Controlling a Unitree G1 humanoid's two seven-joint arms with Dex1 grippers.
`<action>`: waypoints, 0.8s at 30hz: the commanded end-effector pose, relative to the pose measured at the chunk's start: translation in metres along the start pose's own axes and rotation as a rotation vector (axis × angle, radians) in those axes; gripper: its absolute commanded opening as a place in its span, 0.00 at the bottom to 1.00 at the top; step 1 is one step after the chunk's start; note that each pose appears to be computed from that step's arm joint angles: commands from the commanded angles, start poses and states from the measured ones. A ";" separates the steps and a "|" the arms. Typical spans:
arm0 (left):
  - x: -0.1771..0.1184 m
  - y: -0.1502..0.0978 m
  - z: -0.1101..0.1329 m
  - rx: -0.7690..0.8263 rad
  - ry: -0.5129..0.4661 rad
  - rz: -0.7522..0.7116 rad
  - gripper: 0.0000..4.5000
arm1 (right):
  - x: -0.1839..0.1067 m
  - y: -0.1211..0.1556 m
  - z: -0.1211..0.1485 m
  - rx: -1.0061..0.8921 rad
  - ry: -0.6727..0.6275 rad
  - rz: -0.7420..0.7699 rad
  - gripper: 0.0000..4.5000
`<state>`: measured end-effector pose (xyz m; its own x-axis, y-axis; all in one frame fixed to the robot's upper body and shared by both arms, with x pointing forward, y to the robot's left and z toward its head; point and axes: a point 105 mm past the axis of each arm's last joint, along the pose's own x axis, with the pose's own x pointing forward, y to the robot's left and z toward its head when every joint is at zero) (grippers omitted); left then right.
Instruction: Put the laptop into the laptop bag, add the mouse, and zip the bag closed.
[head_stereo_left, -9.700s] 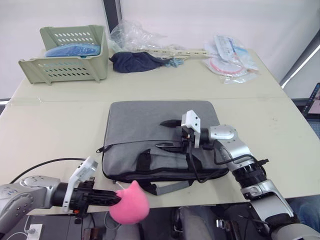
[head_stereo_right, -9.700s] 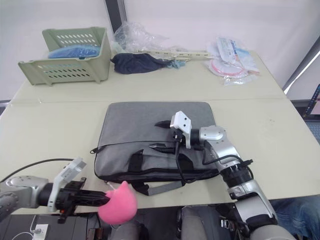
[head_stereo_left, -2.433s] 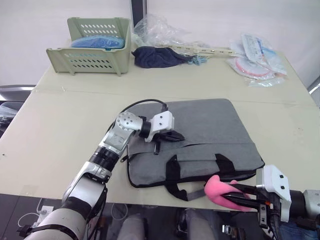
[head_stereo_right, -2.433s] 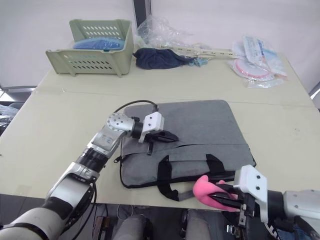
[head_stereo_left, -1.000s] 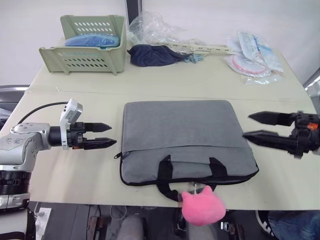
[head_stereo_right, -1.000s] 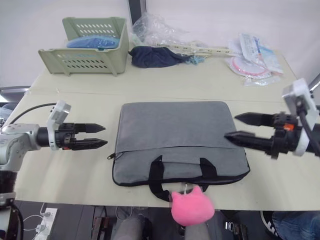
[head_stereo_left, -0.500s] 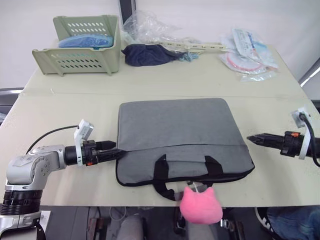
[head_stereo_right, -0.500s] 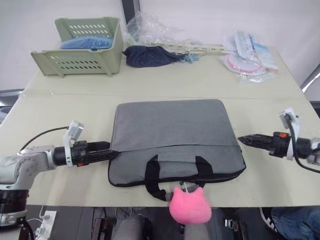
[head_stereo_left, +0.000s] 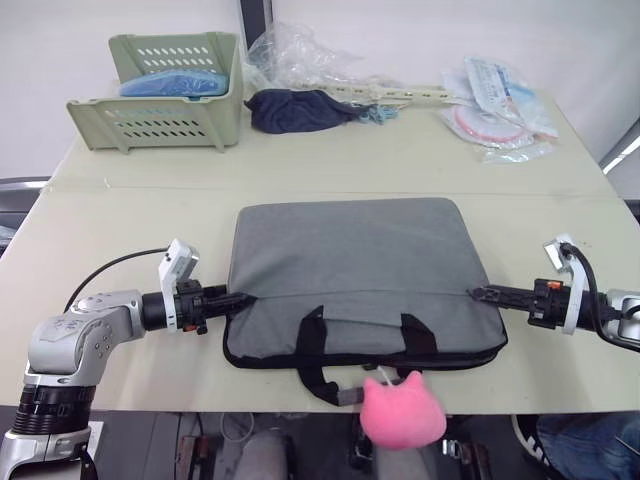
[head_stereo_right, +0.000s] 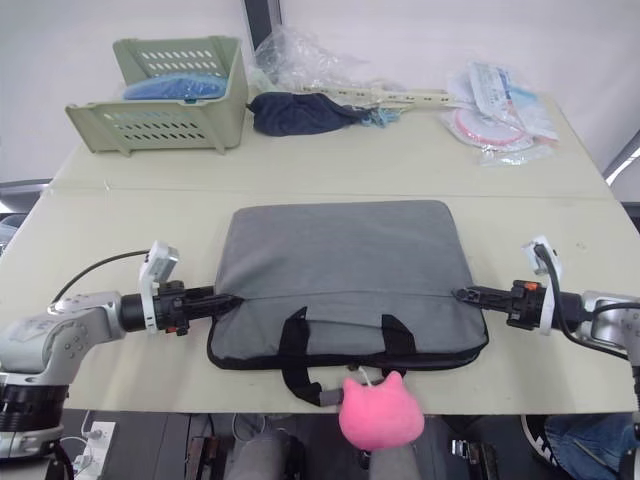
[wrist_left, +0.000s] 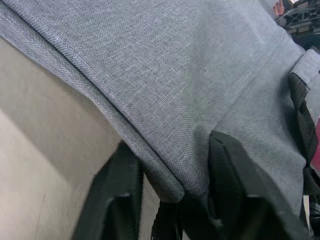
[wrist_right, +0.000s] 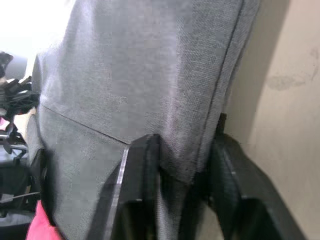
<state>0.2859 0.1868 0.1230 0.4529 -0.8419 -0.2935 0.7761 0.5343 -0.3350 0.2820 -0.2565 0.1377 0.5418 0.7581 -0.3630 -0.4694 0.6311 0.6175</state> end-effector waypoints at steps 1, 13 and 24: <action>-0.002 0.005 0.010 0.023 -0.018 0.016 0.14 | 0.007 0.026 0.010 -0.057 -0.044 0.108 0.07; -0.009 0.034 0.037 0.114 -0.028 0.087 0.11 | 0.039 0.039 0.015 -0.105 -0.111 0.095 0.02; -0.029 0.038 0.028 0.086 0.042 0.095 0.11 | 0.045 0.059 -0.004 -0.078 -0.069 0.154 0.02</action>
<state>0.3161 0.2270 0.1418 0.5071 -0.7874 -0.3507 0.7641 0.5989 -0.2399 0.2837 -0.2082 0.1350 0.5785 0.7562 -0.3058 -0.4870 0.6209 0.6142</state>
